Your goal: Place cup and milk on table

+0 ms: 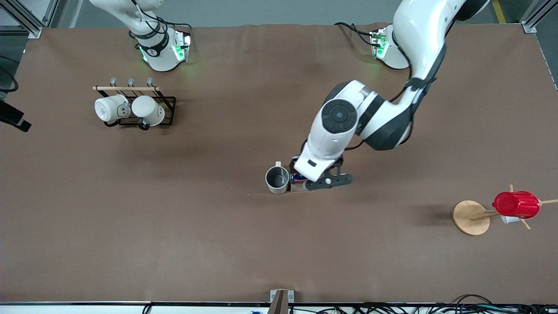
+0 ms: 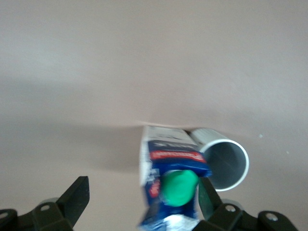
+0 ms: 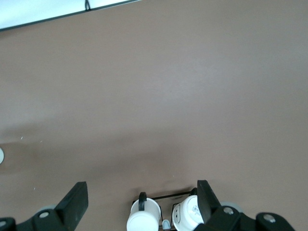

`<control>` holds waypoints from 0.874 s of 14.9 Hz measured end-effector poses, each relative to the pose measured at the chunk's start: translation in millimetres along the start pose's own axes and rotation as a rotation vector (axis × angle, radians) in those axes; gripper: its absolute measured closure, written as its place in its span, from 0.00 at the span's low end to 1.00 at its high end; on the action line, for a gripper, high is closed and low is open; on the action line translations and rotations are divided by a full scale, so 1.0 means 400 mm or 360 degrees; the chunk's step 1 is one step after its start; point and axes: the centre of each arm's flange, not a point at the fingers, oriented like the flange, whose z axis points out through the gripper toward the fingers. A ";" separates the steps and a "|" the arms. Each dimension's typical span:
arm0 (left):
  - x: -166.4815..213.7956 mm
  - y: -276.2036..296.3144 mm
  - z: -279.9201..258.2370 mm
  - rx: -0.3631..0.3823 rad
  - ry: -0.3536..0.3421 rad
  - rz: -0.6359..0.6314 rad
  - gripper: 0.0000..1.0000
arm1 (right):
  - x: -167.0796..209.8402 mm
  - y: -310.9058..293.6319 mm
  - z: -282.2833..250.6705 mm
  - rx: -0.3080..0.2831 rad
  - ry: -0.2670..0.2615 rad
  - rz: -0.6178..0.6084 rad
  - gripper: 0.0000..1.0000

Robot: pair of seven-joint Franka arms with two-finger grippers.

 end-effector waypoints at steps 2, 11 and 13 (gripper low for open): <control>0.057 -0.102 -0.158 0.0026 0.0111 -0.0063 0.00 | -0.004 -0.025 0.002 0.0001 -0.0013 -0.0026 0.00; 0.136 -0.657 -0.527 0.0145 -0.0033 0.0301 0.00 | -0.018 -0.017 0.001 -0.0011 -0.0084 -0.0029 0.00; 0.112 -0.721 -0.533 0.0114 -0.0073 0.0341 0.00 | -0.033 -0.014 -0.018 -0.0021 -0.0137 -0.0048 0.00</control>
